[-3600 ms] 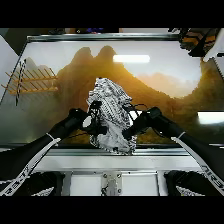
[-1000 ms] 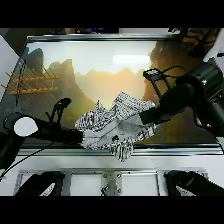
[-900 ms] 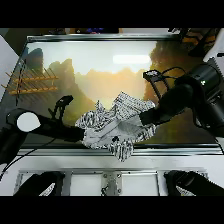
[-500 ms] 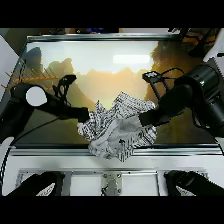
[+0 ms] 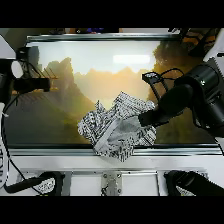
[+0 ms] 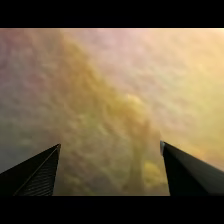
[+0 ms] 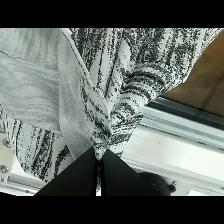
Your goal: Fold the clothes and pants, and hang the long-sleeved shirts on hangers.
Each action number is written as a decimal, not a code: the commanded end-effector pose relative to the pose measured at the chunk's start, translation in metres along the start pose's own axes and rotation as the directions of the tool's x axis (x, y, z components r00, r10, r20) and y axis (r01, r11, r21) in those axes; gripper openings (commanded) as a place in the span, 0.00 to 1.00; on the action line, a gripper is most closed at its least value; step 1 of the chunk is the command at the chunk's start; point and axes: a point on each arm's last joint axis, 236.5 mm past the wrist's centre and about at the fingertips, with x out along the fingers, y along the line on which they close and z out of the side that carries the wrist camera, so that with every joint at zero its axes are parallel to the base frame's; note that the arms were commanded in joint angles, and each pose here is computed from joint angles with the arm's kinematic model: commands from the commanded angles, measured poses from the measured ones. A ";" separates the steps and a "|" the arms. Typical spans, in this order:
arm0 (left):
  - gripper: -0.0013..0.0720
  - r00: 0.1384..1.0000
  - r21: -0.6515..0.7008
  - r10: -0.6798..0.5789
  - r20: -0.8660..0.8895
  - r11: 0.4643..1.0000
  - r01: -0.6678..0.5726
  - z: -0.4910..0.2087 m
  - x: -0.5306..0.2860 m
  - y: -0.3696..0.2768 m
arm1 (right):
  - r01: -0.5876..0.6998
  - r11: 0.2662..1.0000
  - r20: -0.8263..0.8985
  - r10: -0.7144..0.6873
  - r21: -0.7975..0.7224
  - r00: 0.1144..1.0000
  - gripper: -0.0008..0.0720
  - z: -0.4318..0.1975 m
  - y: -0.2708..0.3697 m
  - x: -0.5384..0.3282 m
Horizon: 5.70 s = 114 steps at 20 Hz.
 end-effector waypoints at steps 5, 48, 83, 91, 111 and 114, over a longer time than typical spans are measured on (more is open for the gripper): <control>0.96 0.982 -0.202 0.179 -0.054 0.961 -0.187 0.009 0.114 0.171 | 0.004 1.000 -0.014 -0.004 0.000 1.000 0.03 0.002 0.001 0.005; 0.03 0.970 0.106 0.241 -0.030 0.966 -0.237 0.066 0.186 0.186 | 0.026 0.998 -0.064 -0.022 0.049 0.998 0.03 0.008 0.001 0.021; 0.03 0.631 0.792 -0.626 -0.459 0.034 0.610 -0.110 -0.116 -0.124 | -0.035 0.994 0.089 0.026 0.100 0.996 0.03 0.012 -0.007 -0.012; 0.03 0.510 0.735 -0.603 -0.614 -0.200 0.648 -0.189 -0.093 -0.126 | -0.022 0.973 0.085 0.003 0.229 0.996 0.03 0.017 -0.046 -0.017; 0.03 0.566 0.789 -0.575 -0.591 -0.265 0.555 -0.244 -0.036 -0.195 | -0.015 0.977 0.073 -0.001 0.214 0.997 0.03 0.012 -0.050 -0.023; 0.03 0.581 0.805 -0.582 -0.568 -0.248 0.539 -0.239 -0.033 -0.197 | -0.022 0.977 0.084 0.004 0.211 0.996 0.03 0.013 -0.049 -0.026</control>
